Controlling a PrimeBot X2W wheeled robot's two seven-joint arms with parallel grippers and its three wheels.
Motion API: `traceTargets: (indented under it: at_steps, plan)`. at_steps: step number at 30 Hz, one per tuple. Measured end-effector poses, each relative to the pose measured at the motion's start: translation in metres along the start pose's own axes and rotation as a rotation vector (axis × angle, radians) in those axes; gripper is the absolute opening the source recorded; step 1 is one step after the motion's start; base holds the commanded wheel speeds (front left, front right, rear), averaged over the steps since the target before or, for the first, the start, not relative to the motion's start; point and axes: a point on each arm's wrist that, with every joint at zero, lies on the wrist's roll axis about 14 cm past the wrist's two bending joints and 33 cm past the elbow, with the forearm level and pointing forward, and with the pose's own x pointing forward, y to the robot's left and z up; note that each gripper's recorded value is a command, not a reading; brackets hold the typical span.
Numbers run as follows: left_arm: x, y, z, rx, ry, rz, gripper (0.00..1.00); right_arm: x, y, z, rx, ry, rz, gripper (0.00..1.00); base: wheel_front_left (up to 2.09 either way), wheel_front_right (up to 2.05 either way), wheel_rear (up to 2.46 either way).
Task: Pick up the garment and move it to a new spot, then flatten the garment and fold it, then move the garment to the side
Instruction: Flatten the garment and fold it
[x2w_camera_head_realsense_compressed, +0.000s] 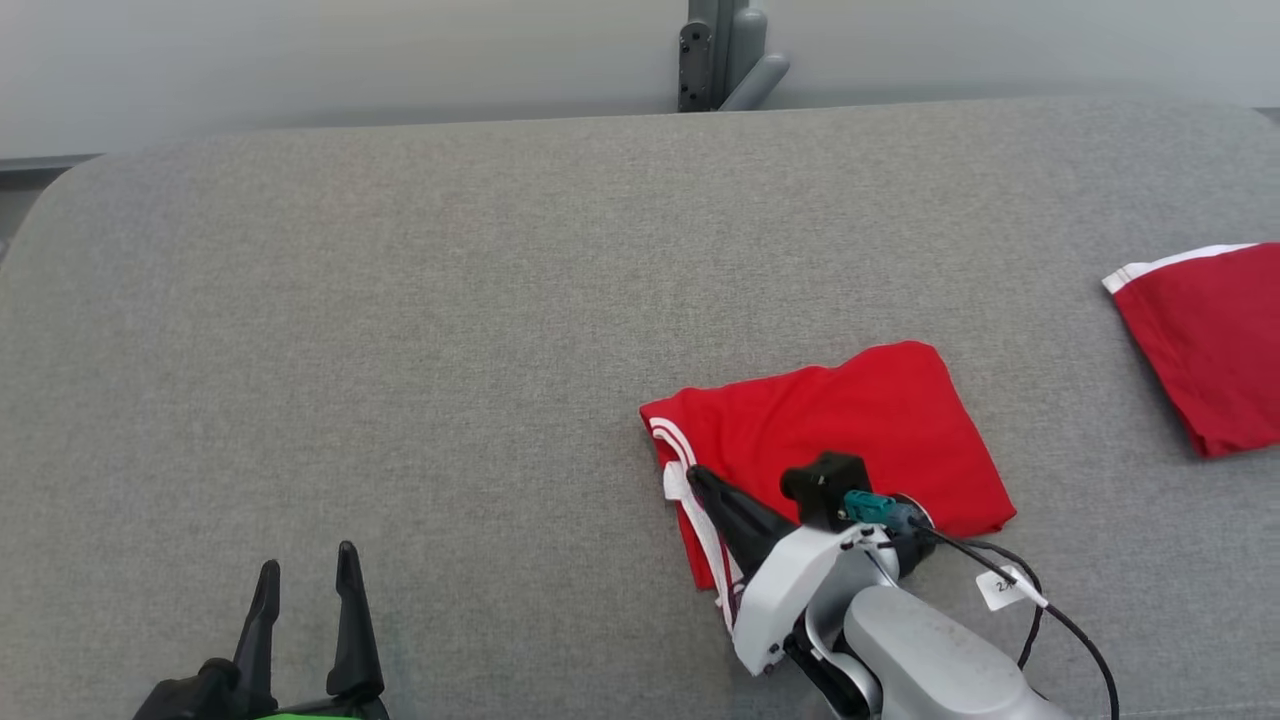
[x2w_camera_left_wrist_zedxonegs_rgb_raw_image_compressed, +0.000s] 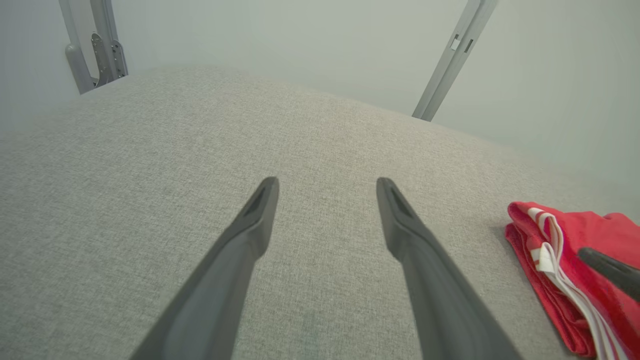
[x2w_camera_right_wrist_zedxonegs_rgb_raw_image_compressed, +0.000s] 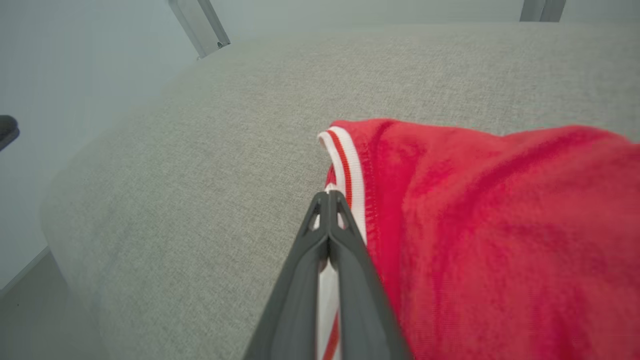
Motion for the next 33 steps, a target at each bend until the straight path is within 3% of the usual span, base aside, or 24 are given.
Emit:
traceTargets:
  at_steps: [5, 8, 10, 12, 17, 23, 33]
  plan:
    - [0.002, -0.003, 0.009, 0.003, -0.027, -0.011, 1.0, -0.013, -0.014, 0.038, -0.013, -0.134, -0.057, 0.0, 0.0, 0.0, 0.0]
    - [0.005, -0.007, 0.017, 0.009, -0.053, -0.032, 1.0, -0.038, -0.041, 0.052, -0.042, -0.199, -0.148, 0.07, 0.0, 0.0, 0.0]
    - [0.005, -0.01, 0.018, 0.017, -0.058, -0.047, 1.0, -0.058, -0.058, 0.055, -0.054, -0.227, -0.217, 0.39, 0.0, 0.0, 0.0]
    - [0.004, -0.013, 0.017, 0.035, -0.055, -0.065, 1.0, -0.079, -0.072, 0.06, -0.072, -0.259, -0.283, 1.0, 0.0, 0.0, 0.0]
    - [0.002, -0.015, 0.011, 0.084, -0.033, -0.097, 1.0, -0.13, -0.105, 0.071, -0.155, -0.308, -0.433, 1.0, 0.0, 0.0, 0.0]
    - [-0.001, -0.004, 0.009, 0.116, -0.027, -0.085, 1.0, -0.165, -0.116, 0.065, -0.167, -0.315, -0.514, 1.0, 0.0, 0.0, 0.0]
    - [-0.012, 0.016, 0.007, 0.122, -0.016, -0.035, 1.0, -0.166, -0.113, 0.043, -0.124, -0.27, -0.531, 1.0, 0.0, 0.0, 0.0]
